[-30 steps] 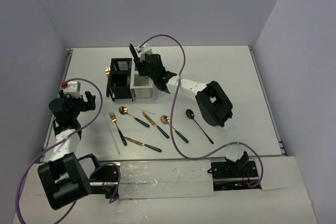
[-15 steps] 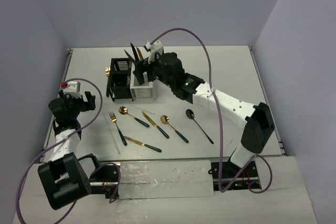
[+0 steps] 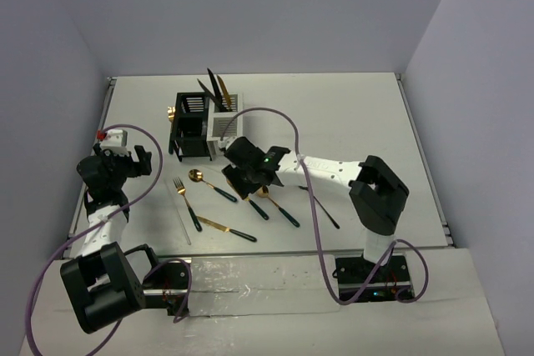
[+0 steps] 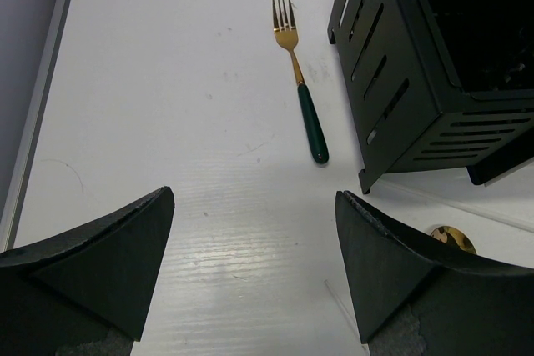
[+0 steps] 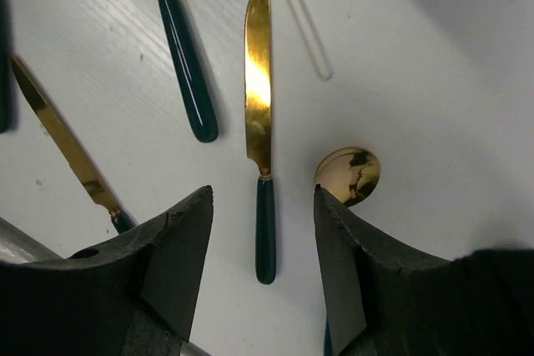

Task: Sort the eating utensils into containers

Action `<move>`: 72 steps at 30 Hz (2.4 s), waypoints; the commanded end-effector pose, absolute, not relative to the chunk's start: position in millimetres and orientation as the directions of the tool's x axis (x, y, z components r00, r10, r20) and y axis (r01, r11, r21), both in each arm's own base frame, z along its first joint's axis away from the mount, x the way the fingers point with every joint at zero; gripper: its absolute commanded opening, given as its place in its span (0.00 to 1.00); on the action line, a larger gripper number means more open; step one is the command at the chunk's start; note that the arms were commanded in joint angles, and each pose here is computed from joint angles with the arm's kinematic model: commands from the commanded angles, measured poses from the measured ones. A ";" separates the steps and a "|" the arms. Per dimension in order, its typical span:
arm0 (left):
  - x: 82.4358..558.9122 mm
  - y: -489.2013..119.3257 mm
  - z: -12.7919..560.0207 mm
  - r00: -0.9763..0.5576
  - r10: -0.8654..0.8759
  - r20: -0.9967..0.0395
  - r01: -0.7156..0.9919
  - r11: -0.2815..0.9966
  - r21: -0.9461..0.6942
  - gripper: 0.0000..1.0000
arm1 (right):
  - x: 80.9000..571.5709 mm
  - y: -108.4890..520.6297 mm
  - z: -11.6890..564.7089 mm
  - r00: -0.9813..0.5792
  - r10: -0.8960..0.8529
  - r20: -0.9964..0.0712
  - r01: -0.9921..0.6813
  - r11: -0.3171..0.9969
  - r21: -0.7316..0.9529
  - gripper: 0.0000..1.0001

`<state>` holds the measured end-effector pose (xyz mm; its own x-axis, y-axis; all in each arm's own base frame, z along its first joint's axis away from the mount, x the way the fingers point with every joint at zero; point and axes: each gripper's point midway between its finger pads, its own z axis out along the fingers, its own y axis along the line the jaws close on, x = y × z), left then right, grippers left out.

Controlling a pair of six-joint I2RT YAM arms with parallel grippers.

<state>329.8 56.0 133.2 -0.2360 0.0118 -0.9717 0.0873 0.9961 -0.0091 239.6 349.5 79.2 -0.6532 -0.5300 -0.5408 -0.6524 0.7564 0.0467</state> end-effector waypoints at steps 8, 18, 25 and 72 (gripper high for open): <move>335.6 56.7 154.7 -0.183 0.034 -0.982 0.107 0.994 0.014 0.88 | 208.6 339.2 32.0 -0.714 -0.598 -0.364 -0.659 0.750 0.062 0.51; 336.2 56.9 153.9 -0.187 0.032 -0.982 0.107 0.994 0.012 0.88 | 207.2 328.8 6.0 -0.728 -0.630 -0.271 -0.653 0.758 -0.006 0.40; 336.0 56.5 154.5 -0.185 0.032 -0.982 0.108 0.994 0.012 0.88 | 202.4 325.8 10.8 -0.699 -0.661 -0.274 -0.673 0.737 -0.062 0.06; 334.5 55.2 154.6 -0.183 0.034 -0.982 0.123 0.992 0.011 0.87 | 522.8 421.1 255.1 0.130 0.031 -0.991 -0.422 0.906 -0.027 0.00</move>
